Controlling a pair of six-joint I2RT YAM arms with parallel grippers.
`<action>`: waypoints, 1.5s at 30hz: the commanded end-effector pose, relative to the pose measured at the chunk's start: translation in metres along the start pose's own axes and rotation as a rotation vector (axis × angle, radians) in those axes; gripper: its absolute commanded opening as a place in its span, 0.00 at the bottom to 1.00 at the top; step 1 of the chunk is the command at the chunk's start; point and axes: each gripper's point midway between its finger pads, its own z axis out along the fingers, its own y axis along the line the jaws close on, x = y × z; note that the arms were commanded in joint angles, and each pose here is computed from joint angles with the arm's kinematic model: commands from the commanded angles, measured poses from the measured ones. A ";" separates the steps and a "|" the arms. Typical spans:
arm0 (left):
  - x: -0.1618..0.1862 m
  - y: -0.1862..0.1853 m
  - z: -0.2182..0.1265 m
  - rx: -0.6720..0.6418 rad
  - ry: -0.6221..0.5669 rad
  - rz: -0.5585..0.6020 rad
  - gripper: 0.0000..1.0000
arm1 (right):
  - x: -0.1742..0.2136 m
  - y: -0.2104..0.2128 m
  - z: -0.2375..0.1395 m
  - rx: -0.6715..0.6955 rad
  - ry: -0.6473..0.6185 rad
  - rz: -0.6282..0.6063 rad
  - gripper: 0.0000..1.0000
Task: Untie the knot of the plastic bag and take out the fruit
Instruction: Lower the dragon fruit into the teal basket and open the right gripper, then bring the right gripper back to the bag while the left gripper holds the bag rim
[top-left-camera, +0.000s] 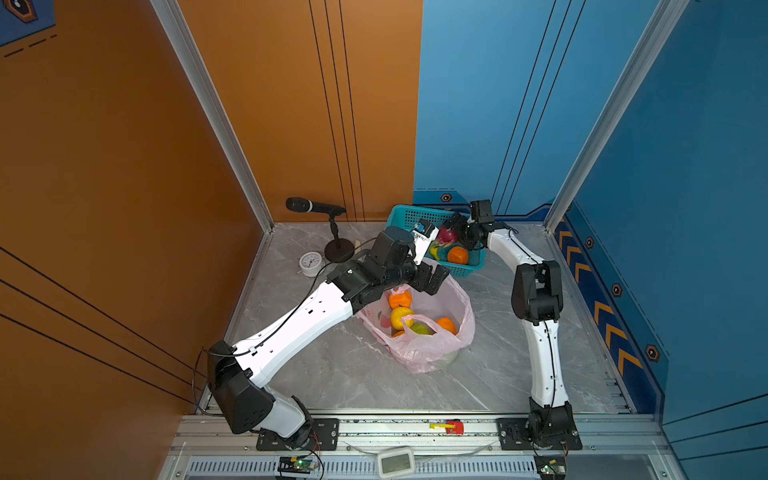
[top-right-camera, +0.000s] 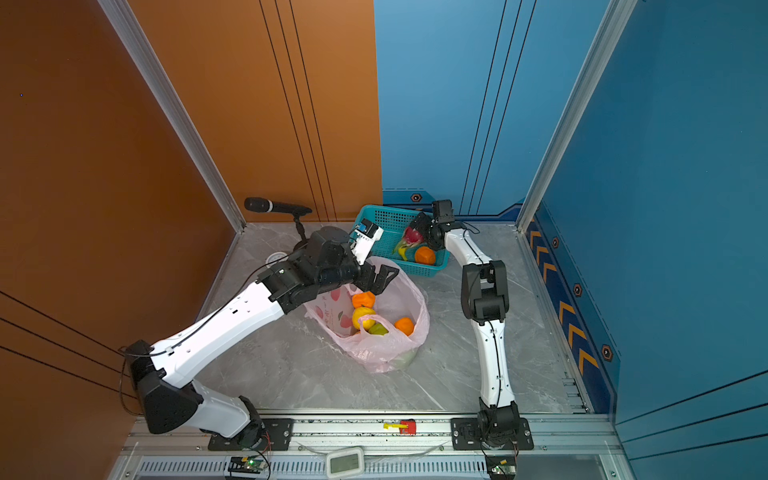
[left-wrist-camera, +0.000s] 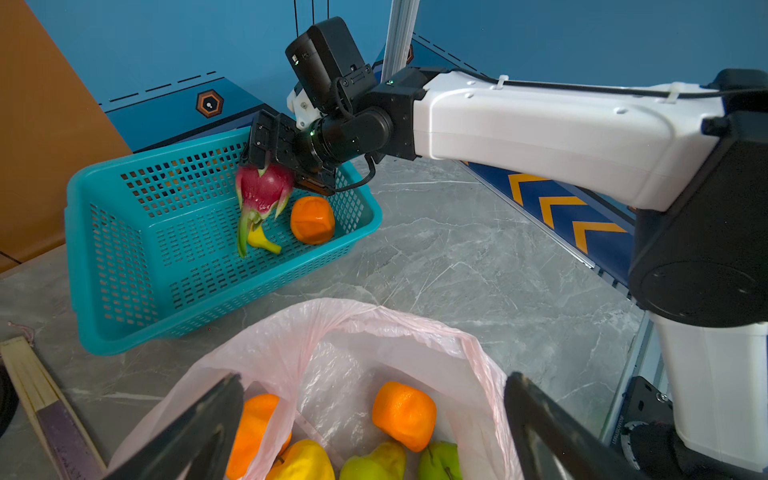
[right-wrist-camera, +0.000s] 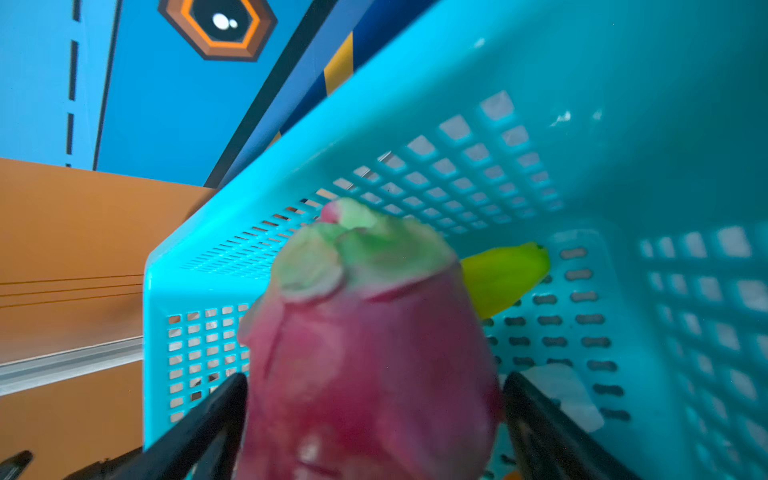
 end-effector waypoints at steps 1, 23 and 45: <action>-0.010 -0.006 -0.012 -0.012 -0.039 0.011 0.99 | -0.019 0.031 -0.042 -0.045 -0.029 -0.033 1.00; 0.042 -0.030 -0.036 0.065 0.036 0.012 0.97 | 0.005 0.080 -0.282 -0.143 -0.246 -0.252 1.00; 0.155 -0.015 -0.019 -0.062 0.201 -0.008 0.70 | 0.166 0.021 -0.377 -0.199 -0.114 -0.423 1.00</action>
